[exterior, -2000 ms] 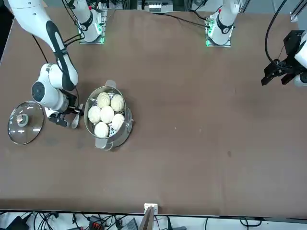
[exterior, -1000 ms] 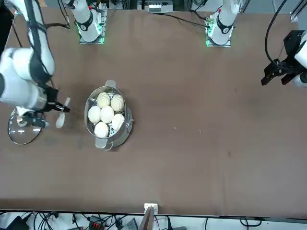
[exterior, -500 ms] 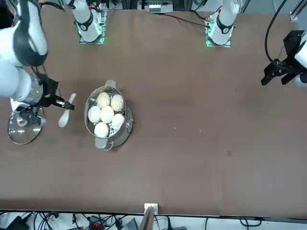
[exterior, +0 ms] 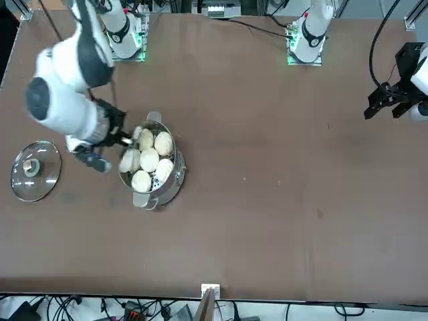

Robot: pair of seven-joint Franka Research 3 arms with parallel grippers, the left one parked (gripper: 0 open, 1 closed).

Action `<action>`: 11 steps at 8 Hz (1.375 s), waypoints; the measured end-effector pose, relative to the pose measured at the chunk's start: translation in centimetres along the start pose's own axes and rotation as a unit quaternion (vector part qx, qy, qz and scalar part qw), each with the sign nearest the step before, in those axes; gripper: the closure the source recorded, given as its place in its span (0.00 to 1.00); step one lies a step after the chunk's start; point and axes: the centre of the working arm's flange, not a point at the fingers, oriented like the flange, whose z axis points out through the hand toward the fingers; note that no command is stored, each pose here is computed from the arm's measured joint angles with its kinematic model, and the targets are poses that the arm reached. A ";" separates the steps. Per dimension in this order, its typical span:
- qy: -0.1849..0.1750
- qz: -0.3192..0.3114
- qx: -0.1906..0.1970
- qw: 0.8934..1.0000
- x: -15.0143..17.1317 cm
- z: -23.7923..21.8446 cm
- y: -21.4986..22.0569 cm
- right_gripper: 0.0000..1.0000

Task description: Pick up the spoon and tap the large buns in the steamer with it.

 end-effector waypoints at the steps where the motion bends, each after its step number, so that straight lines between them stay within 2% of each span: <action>1: -0.003 0.001 -0.004 1.000 -0.5 1.4 -1.2 0.82; 7: -0.022 0.003 -0.021 1.000 -0.1 5.2 -2.0 0.82; 11: -0.016 0.011 -0.016 1.000 -0.2 4.3 -2.2 0.82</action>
